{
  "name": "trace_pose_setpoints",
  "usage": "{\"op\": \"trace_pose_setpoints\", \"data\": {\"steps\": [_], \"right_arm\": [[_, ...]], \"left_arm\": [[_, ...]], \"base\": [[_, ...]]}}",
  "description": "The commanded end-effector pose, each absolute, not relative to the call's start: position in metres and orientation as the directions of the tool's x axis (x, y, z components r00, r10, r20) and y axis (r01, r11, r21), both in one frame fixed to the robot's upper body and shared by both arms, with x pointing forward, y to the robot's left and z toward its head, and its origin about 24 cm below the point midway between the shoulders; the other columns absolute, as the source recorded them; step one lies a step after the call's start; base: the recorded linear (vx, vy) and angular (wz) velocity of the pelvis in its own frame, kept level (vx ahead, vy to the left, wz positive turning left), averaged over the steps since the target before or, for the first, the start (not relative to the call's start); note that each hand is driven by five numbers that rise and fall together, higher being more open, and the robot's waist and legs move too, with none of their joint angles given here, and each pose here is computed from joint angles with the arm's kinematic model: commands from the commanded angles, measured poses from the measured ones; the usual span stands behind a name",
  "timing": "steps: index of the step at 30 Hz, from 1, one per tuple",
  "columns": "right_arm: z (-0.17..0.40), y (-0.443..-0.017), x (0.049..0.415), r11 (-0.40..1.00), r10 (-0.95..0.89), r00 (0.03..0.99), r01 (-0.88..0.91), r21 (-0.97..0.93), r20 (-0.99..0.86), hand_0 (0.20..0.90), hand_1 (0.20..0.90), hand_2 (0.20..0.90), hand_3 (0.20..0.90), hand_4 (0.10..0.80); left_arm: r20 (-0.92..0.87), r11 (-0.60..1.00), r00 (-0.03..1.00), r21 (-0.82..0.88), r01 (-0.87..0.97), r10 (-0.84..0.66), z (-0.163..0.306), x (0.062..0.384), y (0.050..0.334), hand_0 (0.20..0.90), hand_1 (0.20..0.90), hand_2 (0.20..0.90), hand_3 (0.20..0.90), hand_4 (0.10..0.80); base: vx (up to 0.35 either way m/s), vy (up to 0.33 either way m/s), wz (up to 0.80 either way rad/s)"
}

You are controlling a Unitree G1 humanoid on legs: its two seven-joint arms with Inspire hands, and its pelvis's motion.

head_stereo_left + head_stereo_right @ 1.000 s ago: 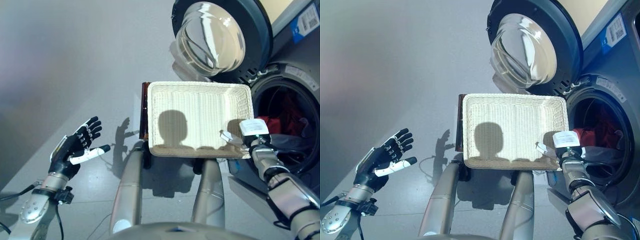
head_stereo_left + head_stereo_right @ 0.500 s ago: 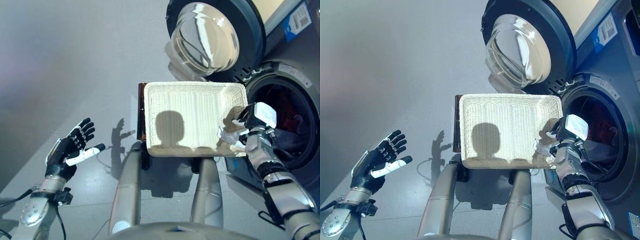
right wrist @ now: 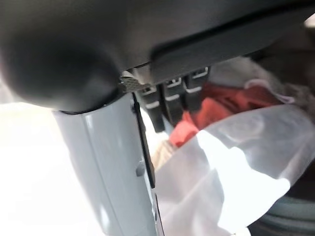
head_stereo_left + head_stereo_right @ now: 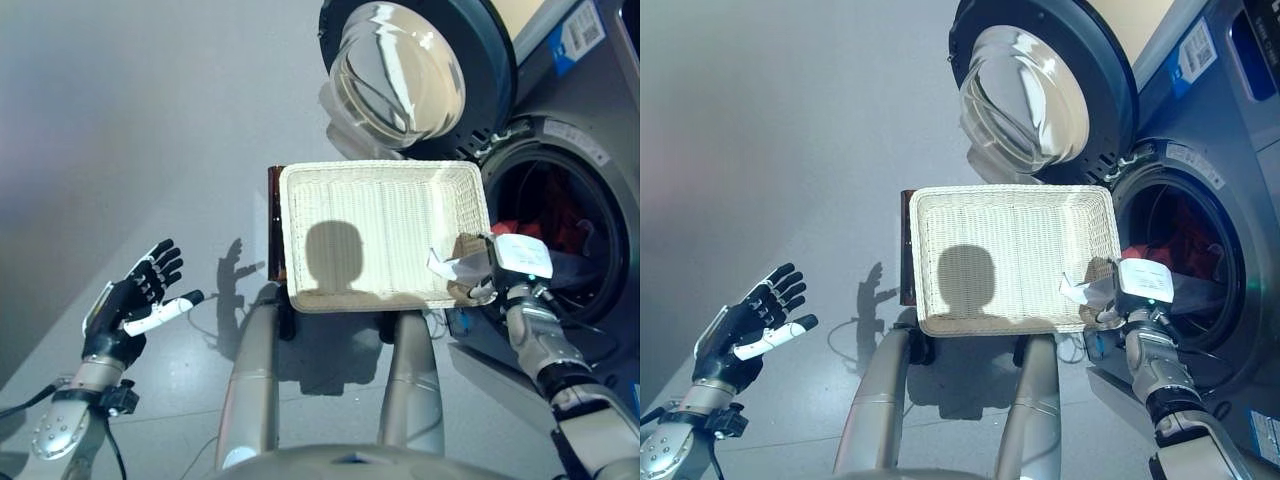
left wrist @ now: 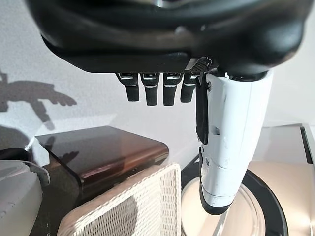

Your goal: Pick up the clothes and place them into the washing machine

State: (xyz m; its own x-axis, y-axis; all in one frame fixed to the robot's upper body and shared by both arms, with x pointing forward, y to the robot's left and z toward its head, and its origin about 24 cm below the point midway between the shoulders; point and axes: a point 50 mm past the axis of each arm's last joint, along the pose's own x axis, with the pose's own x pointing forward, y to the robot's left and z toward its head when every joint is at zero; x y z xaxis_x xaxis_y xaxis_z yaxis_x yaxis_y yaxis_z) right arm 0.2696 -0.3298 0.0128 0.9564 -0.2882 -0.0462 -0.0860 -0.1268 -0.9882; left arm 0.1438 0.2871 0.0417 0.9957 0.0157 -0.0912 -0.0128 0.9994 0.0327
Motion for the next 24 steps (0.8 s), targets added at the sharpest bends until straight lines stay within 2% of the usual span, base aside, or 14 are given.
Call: {"op": "trace_pose_setpoints", "data": {"steps": [1,10,14,24], "right_arm": [[0.051,-0.358,0.273,-0.334,-0.262,0.964,-0.041,-0.942,0.051,0.900,0.900,0.900,0.900,0.800],[0.056,-0.350,0.276,-0.414,-0.173,0.984,-0.030,-0.910,0.046,0.900,0.900,0.900,0.900,0.800],[0.066,-0.350,0.277,-0.494,-0.119,0.992,-0.014,-0.869,0.052,0.900,0.900,0.900,0.900,0.800],[0.067,-0.366,0.263,-0.580,-0.125,0.992,-0.074,-0.811,0.000,0.900,0.900,0.900,0.900,0.800]], "left_arm": [[0.079,0.995,0.996,0.090,-0.040,0.033,0.072,0.143,0.296,0.900,0.900,0.900,0.900,0.800],[0.058,0.995,0.998,0.099,-0.007,0.001,0.073,0.140,0.293,0.900,0.900,0.900,0.900,0.800],[0.059,0.995,0.998,0.102,-0.010,0.004,0.074,0.139,0.293,0.900,0.900,0.900,0.900,0.800],[0.050,0.993,0.998,0.112,-0.027,0.022,0.074,0.135,0.296,0.900,0.900,0.900,0.900,0.800]], "base": [[0.000,0.000,0.00],[0.000,-0.001,0.00],[0.000,0.000,0.00],[0.010,-0.021,0.05]]}}
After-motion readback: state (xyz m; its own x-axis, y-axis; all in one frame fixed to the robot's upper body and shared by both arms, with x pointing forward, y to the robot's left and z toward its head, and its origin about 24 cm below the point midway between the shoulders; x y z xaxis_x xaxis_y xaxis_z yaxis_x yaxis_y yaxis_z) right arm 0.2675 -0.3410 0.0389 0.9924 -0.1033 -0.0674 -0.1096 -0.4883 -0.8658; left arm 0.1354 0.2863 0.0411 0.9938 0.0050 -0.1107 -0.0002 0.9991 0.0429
